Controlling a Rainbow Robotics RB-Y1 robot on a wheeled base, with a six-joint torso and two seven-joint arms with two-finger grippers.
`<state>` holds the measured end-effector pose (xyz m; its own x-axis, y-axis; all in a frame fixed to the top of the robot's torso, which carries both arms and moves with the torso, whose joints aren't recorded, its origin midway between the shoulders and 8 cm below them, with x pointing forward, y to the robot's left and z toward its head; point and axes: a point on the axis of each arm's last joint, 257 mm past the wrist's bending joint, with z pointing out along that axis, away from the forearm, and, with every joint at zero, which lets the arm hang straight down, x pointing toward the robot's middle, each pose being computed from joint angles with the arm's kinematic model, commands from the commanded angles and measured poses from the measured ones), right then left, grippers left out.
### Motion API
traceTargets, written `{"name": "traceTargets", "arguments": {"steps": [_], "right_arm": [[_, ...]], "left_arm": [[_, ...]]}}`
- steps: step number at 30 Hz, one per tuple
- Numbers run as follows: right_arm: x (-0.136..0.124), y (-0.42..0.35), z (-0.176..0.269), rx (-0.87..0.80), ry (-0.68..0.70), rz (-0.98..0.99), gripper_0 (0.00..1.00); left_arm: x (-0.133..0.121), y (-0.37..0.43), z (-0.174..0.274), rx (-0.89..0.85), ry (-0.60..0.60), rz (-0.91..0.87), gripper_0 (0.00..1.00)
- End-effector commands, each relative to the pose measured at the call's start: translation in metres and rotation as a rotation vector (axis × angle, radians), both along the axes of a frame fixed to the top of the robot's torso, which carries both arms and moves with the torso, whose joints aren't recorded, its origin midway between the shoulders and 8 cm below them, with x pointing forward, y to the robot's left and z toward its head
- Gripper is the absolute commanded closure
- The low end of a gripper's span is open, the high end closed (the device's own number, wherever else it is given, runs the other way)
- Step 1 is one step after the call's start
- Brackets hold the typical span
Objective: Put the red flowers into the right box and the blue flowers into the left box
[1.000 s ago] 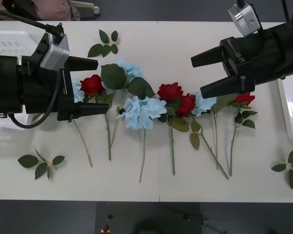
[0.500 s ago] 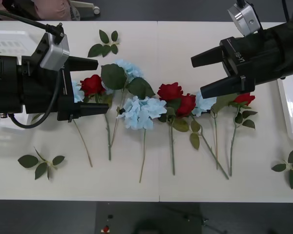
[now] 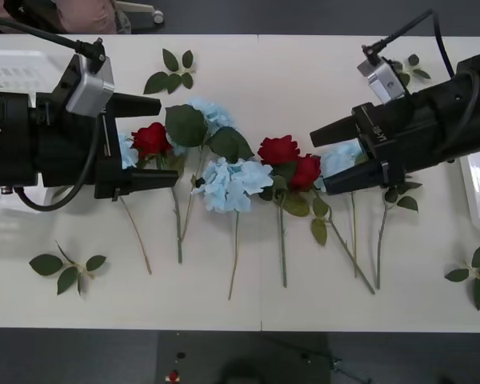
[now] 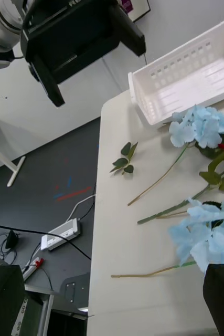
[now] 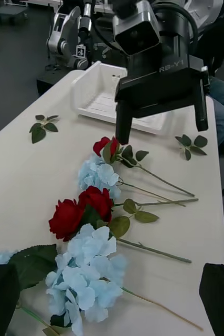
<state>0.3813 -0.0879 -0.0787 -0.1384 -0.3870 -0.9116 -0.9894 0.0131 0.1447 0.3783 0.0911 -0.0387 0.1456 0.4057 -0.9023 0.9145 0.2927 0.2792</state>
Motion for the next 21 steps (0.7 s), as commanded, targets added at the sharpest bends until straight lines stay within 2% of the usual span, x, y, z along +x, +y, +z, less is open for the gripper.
{"name": "traceTargets", "arguments": {"steps": [1,3,5,6,8,11,16,21], "right_arm": [[0.000,-0.021,0.010,-0.094,0.077,-0.036,0.00],[-0.003,-0.034,0.007,-0.170,0.240,-0.112,0.00],[-0.003,-0.057,0.004,-0.283,0.476,-0.274,0.00],[-0.002,-0.063,0.004,-0.307,0.529,-0.320,0.00],[0.002,-0.085,0.002,-0.409,0.717,-0.518,0.00],[0.012,-0.108,-0.008,-0.515,0.865,-0.790,0.00],[0.045,-0.149,-0.039,-0.613,0.869,-1.162,0.00],[0.074,-0.178,-0.070,-0.612,0.816,-1.363,0.00]], "left_arm": [[0.006,0.004,0.003,-0.104,0.119,0.059,0.00],[0.016,0.018,0.007,-0.184,0.250,0.117,0.00],[0.026,0.047,0.020,-0.322,0.513,0.183,0.00],[0.029,0.055,0.022,-0.346,0.571,0.200,0.00],[0.037,0.090,0.013,-0.346,0.718,0.276,0.00],[0.042,0.126,-0.020,-0.311,0.888,0.410,0.00],[0.063,0.187,-0.078,-0.187,0.951,0.703,0.00],[0.079,0.208,-0.119,-0.134,0.973,0.896,0.00]]}}
